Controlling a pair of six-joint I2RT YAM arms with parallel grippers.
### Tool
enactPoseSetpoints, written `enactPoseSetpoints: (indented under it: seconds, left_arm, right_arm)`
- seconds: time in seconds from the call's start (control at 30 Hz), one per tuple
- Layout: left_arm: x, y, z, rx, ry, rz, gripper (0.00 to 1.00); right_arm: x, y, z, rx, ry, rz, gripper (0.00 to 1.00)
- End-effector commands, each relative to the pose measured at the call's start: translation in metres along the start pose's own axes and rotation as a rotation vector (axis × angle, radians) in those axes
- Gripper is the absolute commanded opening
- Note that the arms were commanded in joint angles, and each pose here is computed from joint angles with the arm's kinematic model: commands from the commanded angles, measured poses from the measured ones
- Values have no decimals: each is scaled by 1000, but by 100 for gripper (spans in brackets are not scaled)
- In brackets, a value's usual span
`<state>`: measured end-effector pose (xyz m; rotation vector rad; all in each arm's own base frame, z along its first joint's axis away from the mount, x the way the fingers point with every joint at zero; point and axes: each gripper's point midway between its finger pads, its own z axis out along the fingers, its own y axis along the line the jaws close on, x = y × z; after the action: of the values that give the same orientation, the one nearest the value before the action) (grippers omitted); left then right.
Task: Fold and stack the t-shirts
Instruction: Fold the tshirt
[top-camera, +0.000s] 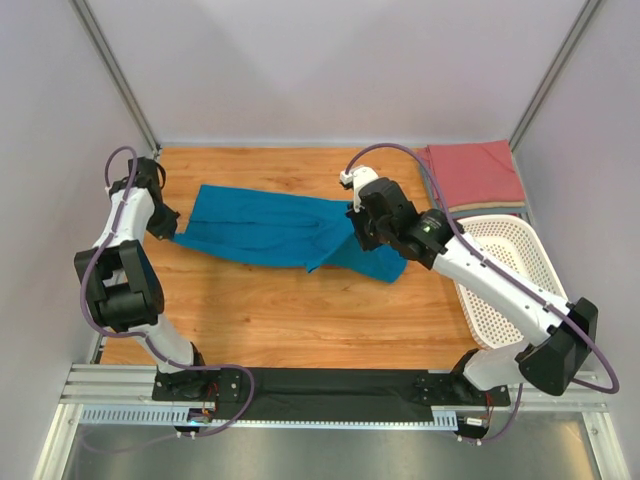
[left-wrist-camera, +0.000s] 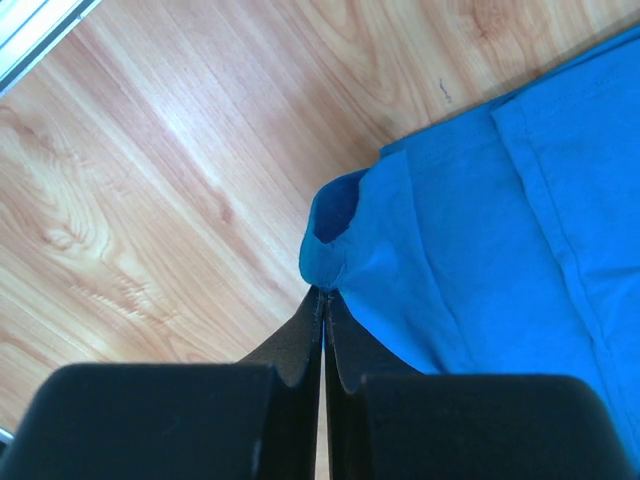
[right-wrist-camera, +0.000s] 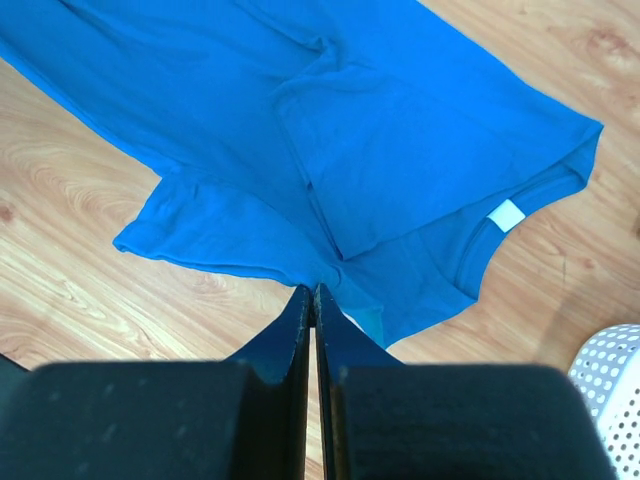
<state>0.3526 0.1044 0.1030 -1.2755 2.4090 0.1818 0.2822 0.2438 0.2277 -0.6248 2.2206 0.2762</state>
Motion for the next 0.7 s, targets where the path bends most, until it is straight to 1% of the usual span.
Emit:
enactPoseSetpoints:
  seconds: [0.0, 0.13, 0.23, 0.27, 0.33, 0.43, 0.57, 0.67]
  left_arm:
    - [-15, -2, -10, -5, -49, 19, 0]
    - [-14, -7, -4, -20, -18, 45, 0]
    - [-15, -7, -1, -46, -20, 59, 0]
    - [-14, -7, 0, -46, -20, 59, 0]
    - [-15, -10, 1, -37, -29, 63, 0]
    - [-20, -20, 2, -18, -37, 72, 0]
    - [-19, -32, 8, -4, -5, 90, 0]
    - [-18, -36, 16, -23, 13, 102, 0]
  right_arm:
    - [-19, -9, -14, 25, -39, -46, 0]
    - [-27, -19, -13, 61, -37, -75, 0]
    - [-38, -25, -17, 71, -55, -78, 0]
    - [-39, -26, -14, 70, -49, -114, 0]
    - [-48, -30, -14, 76, -64, -123, 0]
    - [-50, -35, -3, 78, -38, -150, 0]
    - [-46, -36, 14, 65, -1, -188, 0]
    - [-43, -42, 29, 67, 30, -193, 0]
